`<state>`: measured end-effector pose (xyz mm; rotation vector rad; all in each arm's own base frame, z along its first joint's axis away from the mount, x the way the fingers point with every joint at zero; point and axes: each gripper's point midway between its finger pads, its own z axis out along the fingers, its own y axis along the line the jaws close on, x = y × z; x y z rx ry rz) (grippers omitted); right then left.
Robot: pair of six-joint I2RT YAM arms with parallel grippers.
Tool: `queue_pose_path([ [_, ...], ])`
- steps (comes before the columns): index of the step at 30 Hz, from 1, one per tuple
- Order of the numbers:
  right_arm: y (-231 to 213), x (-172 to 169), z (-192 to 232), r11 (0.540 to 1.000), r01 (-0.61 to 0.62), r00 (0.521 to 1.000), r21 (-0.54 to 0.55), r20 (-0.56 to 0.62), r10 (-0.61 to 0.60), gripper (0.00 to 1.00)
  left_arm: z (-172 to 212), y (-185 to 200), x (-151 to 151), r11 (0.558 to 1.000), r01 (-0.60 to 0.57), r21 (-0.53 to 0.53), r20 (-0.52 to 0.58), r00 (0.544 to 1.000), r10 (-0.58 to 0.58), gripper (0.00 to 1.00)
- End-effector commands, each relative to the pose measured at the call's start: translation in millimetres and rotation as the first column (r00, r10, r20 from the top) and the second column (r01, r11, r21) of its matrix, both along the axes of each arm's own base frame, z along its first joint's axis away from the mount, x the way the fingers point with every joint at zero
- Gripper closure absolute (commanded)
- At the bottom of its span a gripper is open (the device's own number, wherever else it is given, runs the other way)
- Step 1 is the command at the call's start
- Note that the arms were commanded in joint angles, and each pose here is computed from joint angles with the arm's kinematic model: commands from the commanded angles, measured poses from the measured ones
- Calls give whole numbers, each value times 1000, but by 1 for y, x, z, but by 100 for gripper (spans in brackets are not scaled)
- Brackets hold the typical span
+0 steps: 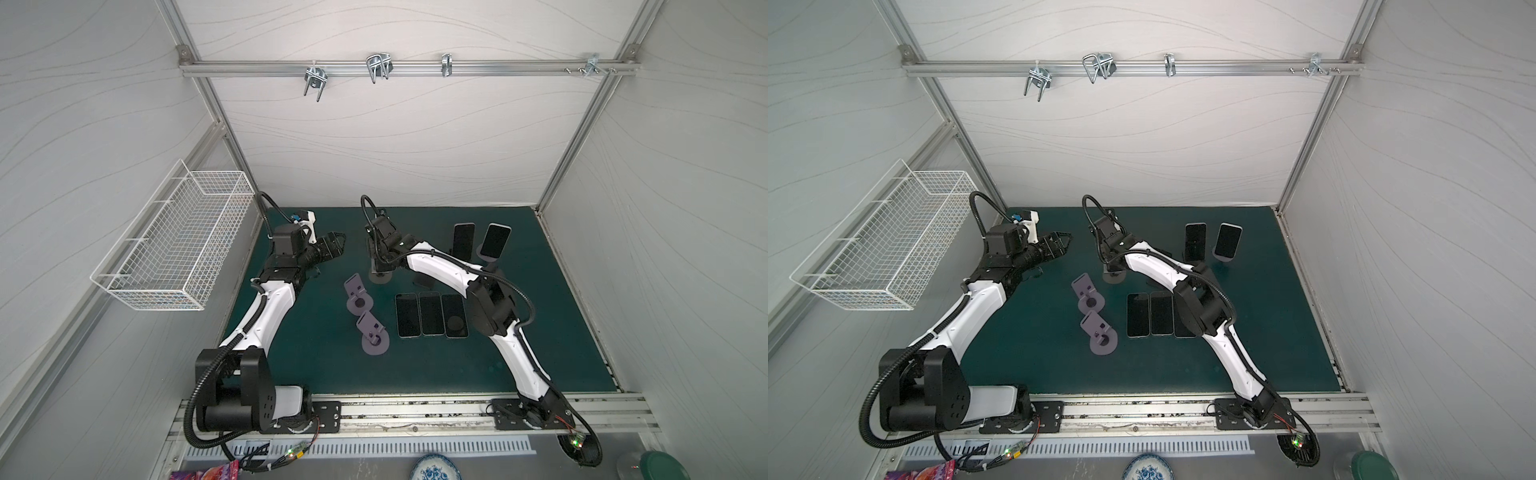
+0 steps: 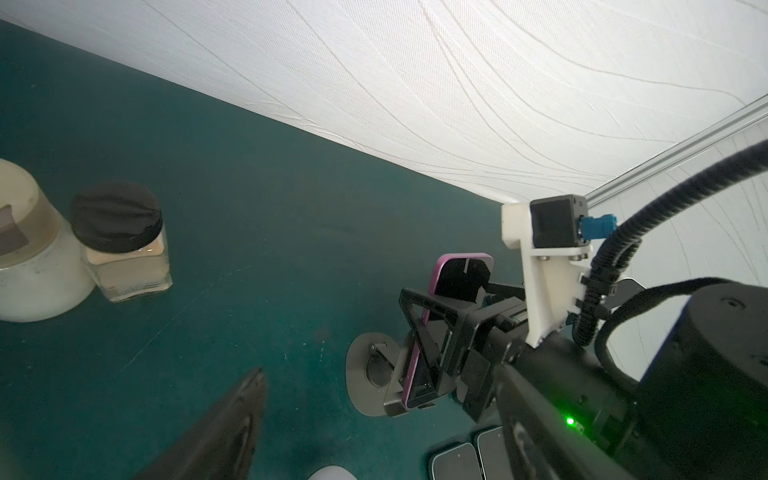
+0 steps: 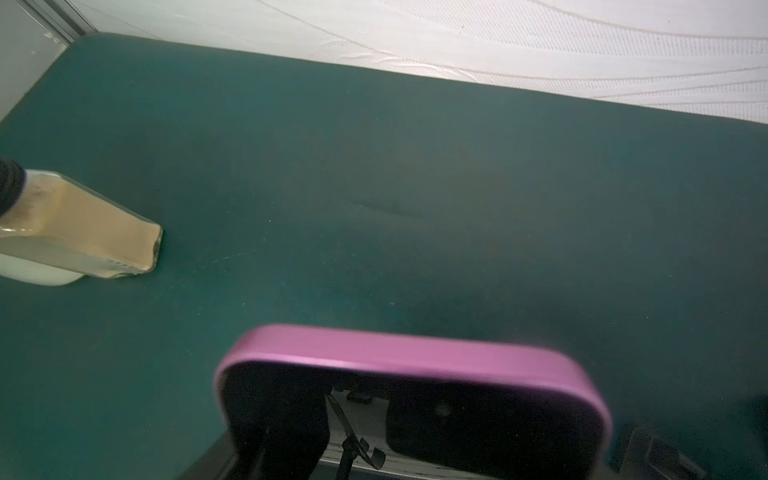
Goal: Remove the phone from the phone stand
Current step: 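Lift the pink phone up off its lavender stand with the right gripper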
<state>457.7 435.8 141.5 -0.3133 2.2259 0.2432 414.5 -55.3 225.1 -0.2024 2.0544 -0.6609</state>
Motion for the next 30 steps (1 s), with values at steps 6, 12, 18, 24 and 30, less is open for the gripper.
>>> queue_pose_path([
  [6,-3,5,72,995,5,993,97,116,-17,28,22,2,9,1000,2,-10,70,998,-1,13],
  [12,-6,4,90,995,-2,989,101,145,-13,29,23,1,9,1000,3,-8,74,997,-3,13],
  [18,-11,0,106,994,-10,986,107,165,-8,29,23,1,8,1000,3,-9,75,997,-2,13],
  [24,-11,-6,110,991,-21,989,131,148,2,29,23,1,8,1000,3,-22,79,997,-1,14],
  [30,-14,-18,112,987,-48,992,151,126,29,29,28,1,4,1000,-3,-28,92,996,5,14],
])
